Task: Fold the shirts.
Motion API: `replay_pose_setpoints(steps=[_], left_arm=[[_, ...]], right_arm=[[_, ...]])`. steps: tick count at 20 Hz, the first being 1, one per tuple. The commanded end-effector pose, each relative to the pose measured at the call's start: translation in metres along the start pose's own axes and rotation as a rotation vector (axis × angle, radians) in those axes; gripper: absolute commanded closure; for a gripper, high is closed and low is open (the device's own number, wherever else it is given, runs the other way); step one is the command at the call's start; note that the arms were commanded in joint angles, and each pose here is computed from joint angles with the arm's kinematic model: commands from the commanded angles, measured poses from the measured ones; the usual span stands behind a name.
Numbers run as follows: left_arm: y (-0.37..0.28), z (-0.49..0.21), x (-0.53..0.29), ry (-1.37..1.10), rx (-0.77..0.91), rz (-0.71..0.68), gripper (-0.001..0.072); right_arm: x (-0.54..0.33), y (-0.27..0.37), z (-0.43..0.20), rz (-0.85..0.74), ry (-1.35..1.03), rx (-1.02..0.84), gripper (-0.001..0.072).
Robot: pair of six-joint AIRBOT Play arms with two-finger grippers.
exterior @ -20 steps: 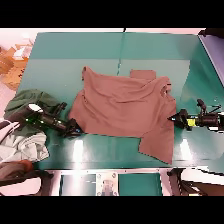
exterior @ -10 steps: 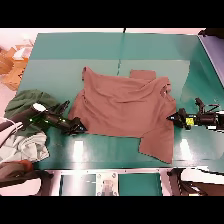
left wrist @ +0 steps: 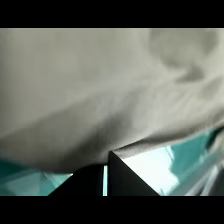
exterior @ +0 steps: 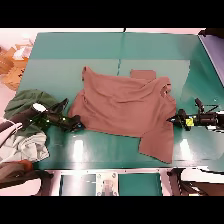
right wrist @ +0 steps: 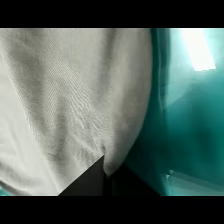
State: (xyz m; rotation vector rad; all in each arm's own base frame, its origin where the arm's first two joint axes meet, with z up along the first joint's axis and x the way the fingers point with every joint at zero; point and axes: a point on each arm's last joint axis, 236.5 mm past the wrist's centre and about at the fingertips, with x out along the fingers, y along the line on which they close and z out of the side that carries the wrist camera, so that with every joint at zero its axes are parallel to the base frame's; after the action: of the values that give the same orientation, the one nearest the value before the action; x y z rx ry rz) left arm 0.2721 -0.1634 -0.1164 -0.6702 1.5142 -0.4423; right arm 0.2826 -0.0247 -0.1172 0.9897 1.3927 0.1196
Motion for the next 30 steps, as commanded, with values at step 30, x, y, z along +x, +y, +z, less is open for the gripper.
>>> replay_pose_setpoints(steps=[30], left_arm=[[-0.274,0.05,-0.374,-0.845,0.822,0.165,0.0686]], right_arm=[[-0.362,0.368,-0.053,0.361,-1.079,-0.883,0.0694]])
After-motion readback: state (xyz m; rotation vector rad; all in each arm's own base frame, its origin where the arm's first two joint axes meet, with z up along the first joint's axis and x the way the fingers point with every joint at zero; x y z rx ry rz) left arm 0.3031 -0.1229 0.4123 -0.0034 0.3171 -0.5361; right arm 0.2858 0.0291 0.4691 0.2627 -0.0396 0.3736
